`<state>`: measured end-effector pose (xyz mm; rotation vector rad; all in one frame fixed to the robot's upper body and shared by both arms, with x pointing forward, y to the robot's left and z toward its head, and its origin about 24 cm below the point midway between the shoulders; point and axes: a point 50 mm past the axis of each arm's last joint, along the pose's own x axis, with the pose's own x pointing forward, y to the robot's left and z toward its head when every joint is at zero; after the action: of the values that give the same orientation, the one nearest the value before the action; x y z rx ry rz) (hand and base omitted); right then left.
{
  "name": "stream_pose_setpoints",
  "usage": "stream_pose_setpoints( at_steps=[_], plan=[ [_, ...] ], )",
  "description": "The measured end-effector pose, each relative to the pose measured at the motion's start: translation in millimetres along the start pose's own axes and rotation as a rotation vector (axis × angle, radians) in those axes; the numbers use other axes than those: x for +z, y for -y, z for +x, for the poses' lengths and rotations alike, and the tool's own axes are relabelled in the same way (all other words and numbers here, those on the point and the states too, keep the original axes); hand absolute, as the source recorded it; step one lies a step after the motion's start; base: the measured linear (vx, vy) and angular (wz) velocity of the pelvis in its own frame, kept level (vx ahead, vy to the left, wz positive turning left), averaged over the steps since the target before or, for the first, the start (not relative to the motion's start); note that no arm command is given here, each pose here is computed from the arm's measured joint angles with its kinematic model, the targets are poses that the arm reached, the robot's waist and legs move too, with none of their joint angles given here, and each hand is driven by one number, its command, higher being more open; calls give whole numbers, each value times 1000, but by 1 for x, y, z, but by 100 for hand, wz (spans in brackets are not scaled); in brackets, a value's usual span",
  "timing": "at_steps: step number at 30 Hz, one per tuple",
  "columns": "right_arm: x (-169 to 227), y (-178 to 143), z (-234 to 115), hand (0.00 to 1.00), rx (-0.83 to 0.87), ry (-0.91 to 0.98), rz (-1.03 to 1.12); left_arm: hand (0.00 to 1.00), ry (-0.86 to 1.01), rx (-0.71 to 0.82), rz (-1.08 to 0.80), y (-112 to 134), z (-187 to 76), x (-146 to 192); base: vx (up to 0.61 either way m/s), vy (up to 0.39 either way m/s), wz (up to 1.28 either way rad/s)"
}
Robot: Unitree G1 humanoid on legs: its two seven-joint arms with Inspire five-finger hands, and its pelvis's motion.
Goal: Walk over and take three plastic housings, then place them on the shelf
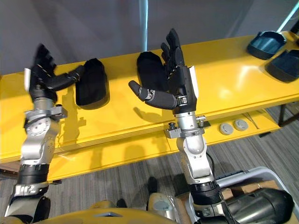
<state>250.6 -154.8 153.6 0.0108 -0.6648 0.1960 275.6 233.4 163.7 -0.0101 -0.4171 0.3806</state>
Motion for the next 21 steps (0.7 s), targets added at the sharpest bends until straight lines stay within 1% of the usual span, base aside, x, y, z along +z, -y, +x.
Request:
stream_pose_setpoints(
  at_steps=[2, 4, 5, 7, 8, 10, 11, 13, 15, 16, 18, 21],
  plan=[
    [-2, 1, -3, 100, -17, -13, 0, 100, 15, 58, 40, -13, -9, 2, -14, 29, 16],
    [-6, 1, -10, 100, -55, -40, 2, 100, -5, 144, 83, -33, -26, -2, -45, 17, 25],
    [-7, 0, -12, 100, -68, -45, -5, 100, -11, 166, 93, -38, -31, -3, -54, -2, 19],
    [-10, -1, -19, 100, -118, -66, 3, 100, -24, 221, 105, -50, -54, -6, -52, -16, 17],
    [-10, -1, -21, 100, -133, -71, 4, 100, -30, 225, 101, -52, -60, -6, -53, -18, 26],
    [-5, 0, -26, 100, -177, -60, -7, 100, -31, 228, 54, -54, -81, -4, -23, -9, 20],
    [-4, 0, -26, 100, -183, -53, -6, 100, -29, 228, 30, -54, -86, -3, -7, 7, 10],
    [2, 3, -26, 100, -222, -26, 0, 100, 31, 228, -75, -53, -99, 6, -4, 23, 5],
    [3, 7, -28, 100, -247, -22, -2, 100, 94, 234, -124, -52, -104, 15, 1, 25, 7],
    [3, 11, -31, 100, -272, -27, -7, 100, 170, 236, -151, -50, -105, 25, 2, 27, 9],
    [3, 11, -32, 100, -283, -29, -1, 100, 248, 236, -170, -50, -107, 34, 1, 16, 4],
    [2, 10, -32, 100, -284, -30, 0, 100, 294, 204, -183, -48, -108, 39, -8, 25, 1]
  ],
)
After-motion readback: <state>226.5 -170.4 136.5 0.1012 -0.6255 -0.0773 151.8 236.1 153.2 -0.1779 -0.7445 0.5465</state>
